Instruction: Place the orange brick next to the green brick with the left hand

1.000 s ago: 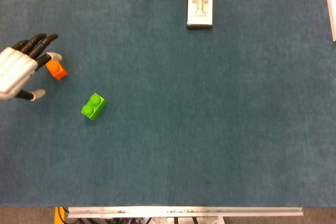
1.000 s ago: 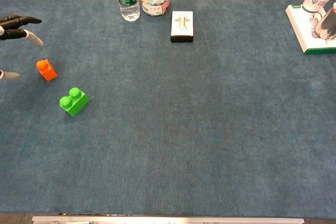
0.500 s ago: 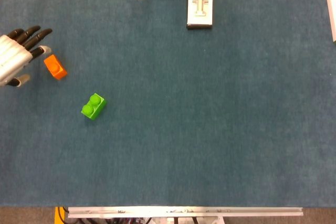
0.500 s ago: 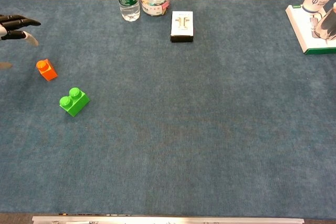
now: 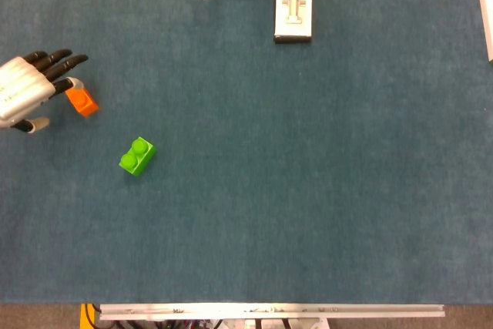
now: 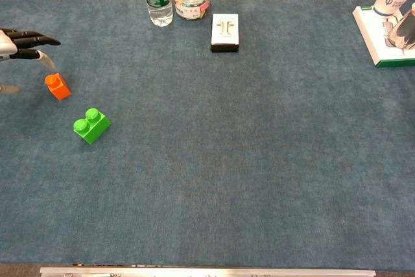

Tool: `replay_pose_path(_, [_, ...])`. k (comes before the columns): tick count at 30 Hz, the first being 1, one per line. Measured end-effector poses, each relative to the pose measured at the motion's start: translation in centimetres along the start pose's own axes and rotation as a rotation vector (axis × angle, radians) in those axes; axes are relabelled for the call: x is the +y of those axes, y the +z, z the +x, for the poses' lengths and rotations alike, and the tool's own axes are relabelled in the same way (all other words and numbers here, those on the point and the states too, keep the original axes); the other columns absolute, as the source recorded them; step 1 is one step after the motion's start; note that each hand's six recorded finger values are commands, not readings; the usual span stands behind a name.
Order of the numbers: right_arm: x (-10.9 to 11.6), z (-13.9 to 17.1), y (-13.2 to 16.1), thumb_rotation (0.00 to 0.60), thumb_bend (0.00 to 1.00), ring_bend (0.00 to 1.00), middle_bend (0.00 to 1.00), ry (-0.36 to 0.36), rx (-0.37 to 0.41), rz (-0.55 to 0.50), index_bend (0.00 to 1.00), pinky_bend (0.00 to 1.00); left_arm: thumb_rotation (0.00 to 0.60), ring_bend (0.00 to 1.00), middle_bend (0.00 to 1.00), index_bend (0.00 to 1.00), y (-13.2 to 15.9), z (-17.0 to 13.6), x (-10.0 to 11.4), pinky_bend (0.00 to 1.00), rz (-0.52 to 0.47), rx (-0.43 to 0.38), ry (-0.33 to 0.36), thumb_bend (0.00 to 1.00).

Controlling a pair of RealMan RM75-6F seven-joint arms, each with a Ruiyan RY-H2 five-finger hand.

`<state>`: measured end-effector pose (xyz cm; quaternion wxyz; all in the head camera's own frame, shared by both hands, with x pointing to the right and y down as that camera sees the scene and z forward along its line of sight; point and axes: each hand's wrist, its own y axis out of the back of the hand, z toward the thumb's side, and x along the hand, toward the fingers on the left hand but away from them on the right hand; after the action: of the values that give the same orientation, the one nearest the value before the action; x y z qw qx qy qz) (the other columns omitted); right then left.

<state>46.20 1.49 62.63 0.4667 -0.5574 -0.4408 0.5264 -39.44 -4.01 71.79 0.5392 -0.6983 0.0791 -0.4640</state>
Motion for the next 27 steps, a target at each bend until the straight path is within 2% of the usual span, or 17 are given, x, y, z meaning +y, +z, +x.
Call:
replay_pose_path(17, [-0.8,-1.0,-0.3,0.6,0.44,0.42,0.55,0.013,-0.036,-0.001,0.63,0.46,0.6,0.0,0.0,0.23,0.5,2.9,0.1,0.19,0.042,-0.068,-0.03,0.25])
replay_pose_path(27, [-1.0,-1.3,-0.5,0.6,0.43,0.42,0.55,0.018,-0.052,-0.004,0.63,0.46,0.6,0.0,0.0,0.23,0.3,3.9,-0.2,0.19,0.079,-0.068,-0.056,0.25])
